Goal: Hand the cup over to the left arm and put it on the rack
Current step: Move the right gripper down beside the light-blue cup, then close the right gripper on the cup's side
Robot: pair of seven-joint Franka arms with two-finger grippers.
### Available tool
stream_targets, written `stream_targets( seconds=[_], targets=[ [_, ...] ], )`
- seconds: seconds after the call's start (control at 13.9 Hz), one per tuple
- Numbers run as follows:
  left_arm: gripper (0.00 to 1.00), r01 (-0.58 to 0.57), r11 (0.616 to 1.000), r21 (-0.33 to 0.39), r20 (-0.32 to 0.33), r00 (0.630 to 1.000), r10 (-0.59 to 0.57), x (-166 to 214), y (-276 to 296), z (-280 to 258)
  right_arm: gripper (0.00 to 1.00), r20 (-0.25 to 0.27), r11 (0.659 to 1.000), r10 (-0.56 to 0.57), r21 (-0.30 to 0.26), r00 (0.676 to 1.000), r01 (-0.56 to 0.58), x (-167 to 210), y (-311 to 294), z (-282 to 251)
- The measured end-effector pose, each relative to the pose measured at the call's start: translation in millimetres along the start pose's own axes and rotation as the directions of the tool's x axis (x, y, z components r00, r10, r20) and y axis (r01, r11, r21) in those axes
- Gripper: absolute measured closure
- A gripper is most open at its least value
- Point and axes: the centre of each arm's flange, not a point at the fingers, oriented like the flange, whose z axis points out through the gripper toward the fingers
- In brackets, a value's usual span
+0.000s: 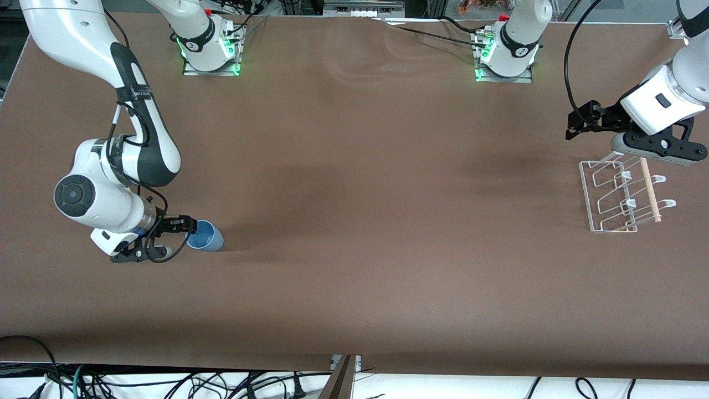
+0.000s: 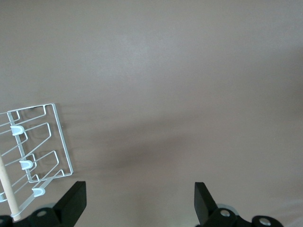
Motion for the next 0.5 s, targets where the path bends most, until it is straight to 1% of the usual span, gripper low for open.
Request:
stream_targets(
  seconds=[0.36,0.5],
  targets=[
    [0.00,0.000,1.000,0.000,0.000,1.000,0.000,0.0,0.0,0.0,0.00,-0.002,1.000,0.005,0.003,1.000,-0.005,1.8,0.5,13.6],
    [0.00,0.000,1.000,0.000,0.000,1.000,0.000,0.0,0.0,0.0,0.00,0.000,1.000,0.012,0.012,1.000,-0.012,2.0,0.1,17.6]
  ],
)
